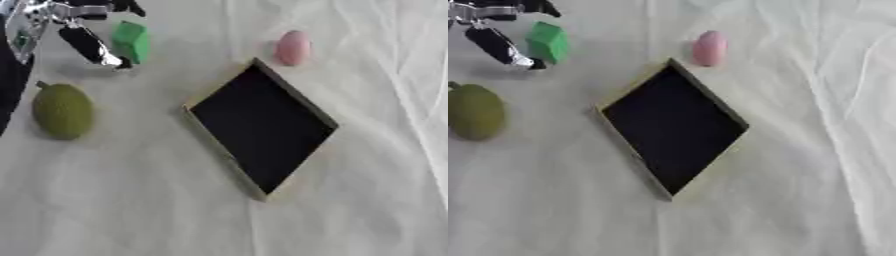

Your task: Pick up objects on the table and place them in the box.

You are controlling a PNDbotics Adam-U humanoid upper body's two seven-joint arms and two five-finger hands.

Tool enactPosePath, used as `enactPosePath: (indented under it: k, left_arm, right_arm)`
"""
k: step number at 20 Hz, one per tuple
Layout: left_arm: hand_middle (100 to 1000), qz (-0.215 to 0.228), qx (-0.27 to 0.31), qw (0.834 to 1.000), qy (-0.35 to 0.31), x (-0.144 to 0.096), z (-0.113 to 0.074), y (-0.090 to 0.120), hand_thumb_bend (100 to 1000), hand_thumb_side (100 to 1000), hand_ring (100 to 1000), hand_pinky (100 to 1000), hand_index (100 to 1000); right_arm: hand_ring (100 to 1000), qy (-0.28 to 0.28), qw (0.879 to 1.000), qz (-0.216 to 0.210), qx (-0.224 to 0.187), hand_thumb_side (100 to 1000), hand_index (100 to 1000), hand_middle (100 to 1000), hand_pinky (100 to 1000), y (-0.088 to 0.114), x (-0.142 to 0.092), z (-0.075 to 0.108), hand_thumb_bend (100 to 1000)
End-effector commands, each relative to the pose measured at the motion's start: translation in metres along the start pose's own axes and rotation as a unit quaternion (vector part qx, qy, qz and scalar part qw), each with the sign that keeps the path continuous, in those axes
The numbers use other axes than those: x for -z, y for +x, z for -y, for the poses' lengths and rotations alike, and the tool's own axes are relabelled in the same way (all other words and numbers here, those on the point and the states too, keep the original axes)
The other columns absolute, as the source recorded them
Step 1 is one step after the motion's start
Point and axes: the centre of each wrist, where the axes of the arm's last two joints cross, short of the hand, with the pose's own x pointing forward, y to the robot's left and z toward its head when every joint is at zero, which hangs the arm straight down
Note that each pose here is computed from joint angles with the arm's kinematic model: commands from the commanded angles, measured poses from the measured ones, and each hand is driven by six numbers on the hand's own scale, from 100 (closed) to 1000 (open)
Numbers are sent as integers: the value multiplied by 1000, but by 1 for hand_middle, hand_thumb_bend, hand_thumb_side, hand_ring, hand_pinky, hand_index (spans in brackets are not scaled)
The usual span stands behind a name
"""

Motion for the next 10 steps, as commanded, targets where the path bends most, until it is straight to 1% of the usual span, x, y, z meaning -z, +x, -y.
enactPosePath:
  k: [1, 4, 5, 8, 10]
  left_arm:
    - [902, 77, 75, 989, -105, -11, -12, -11, 495, 522, 962, 960, 964]
    - [900, 73, 78, 989, -104, -10, -9, -11, 491, 522, 961, 955, 964]
    - [896, 73, 79, 989, -101, -9, -9, -11, 473, 517, 957, 950, 960]
    - [866, 74, 78, 991, -84, -8, -8, -10, 395, 492, 939, 928, 937]
    - [800, 75, 76, 993, -59, -8, -10, -10, 291, 437, 889, 887, 897]
  right_arm:
    - [754, 4, 1000, 13, -7, 557, 767, 618, 935, 7, 6, 4, 100]
    - [754, 5, 1000, 13, -5, 557, 767, 617, 935, 7, 6, 4, 100]
    - [754, 6, 1000, 13, -5, 557, 767, 617, 936, 7, 6, 4, 100]
    - [754, 7, 1000, 13, -3, 556, 767, 616, 936, 7, 6, 3, 100]
    - [754, 8, 1000, 11, -3, 556, 768, 616, 937, 7, 6, 3, 100]
